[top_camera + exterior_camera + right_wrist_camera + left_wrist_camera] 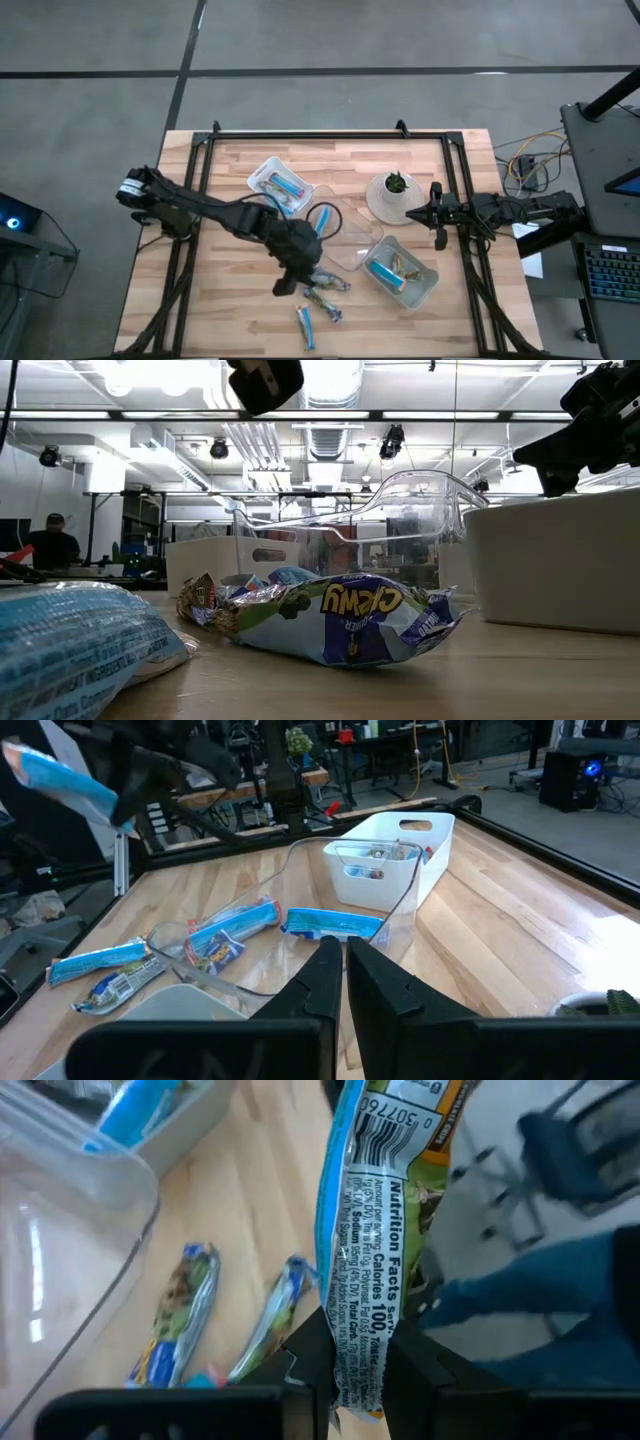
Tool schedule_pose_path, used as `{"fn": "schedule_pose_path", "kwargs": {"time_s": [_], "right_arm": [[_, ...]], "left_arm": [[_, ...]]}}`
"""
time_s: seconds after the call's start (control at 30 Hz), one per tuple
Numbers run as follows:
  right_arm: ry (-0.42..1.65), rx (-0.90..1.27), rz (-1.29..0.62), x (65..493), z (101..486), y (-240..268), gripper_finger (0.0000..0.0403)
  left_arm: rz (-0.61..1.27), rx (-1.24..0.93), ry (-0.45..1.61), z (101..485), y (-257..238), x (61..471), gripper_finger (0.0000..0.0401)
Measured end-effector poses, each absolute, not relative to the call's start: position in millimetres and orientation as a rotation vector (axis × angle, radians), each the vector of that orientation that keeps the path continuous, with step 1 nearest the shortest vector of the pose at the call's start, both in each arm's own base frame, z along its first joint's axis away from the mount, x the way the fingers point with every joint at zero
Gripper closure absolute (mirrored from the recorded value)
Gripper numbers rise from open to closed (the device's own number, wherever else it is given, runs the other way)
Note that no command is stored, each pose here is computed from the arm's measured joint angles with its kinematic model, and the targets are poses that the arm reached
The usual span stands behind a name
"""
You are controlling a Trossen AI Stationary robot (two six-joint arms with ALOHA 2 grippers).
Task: Pick and place Granola Bars by type
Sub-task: Put the orange granola bar into the gray bin
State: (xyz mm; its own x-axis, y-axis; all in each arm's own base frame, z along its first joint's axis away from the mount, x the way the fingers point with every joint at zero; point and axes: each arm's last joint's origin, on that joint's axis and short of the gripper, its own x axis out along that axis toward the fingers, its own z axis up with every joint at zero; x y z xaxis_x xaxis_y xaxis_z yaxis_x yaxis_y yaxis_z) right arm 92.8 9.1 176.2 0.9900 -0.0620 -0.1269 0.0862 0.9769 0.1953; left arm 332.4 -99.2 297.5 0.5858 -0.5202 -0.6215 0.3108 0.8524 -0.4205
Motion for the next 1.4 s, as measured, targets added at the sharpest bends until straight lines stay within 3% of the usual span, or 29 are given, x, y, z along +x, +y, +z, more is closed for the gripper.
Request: {"fn": "schedule_pose_path", "kwargs": {"time_s": [0.7, 1.4], "right_arm": [[0.121, 0.202, -0.075, 92.8, 176.1, 9.1, 0.0390], [0.121, 0.202, -0.075, 92.8, 176.2, 9.0, 0.0390]], "left_arm": [[-0.403, -0.633, 0.540, 325.5, -72.5, 356.0, 0.0353], [-0.403, -0.622, 0.536, 322.5, -70.5, 357.9, 0.0353]]}}
